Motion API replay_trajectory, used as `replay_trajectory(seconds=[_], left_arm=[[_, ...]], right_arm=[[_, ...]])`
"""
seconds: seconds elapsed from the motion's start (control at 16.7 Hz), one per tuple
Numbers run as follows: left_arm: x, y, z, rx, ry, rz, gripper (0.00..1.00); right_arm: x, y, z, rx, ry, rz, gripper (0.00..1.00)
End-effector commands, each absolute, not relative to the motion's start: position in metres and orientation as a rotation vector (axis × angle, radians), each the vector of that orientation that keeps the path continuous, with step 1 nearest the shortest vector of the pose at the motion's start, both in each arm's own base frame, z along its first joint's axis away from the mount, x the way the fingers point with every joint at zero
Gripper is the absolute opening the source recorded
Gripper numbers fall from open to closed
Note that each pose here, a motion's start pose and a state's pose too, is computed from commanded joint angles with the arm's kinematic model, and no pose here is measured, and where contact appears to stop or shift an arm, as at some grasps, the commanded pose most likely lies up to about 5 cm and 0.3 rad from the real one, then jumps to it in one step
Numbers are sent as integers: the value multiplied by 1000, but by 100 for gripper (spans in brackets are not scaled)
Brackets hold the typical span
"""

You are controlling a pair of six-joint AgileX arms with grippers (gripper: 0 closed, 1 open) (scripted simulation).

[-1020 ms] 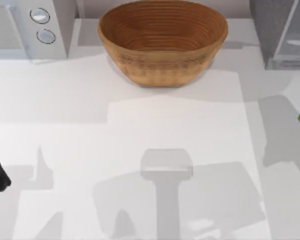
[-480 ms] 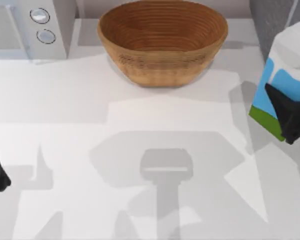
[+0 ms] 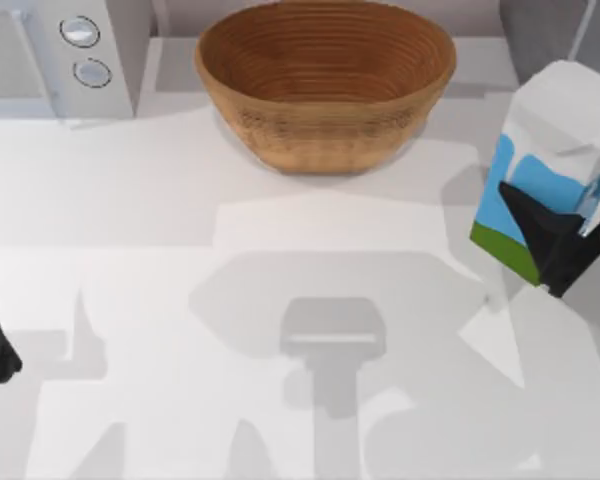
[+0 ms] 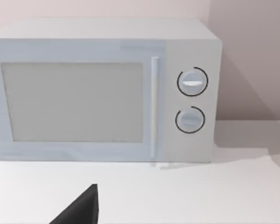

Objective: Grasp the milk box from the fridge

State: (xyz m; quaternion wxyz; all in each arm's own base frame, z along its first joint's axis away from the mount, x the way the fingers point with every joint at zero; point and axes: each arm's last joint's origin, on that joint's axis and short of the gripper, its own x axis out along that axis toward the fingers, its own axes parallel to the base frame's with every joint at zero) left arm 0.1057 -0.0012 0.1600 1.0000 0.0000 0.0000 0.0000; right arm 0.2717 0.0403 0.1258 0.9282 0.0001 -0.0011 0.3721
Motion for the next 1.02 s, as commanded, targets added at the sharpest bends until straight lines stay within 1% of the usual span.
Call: replay_trajectory(seconds=[0.24,1.02], left_arm=[[106,-1,160,0,0,0,100],[106,-1,160,0,0,0,100]], right_arm=[[271,39,125,3,2,757,0],[310,78,90,0,-2,763,0]])
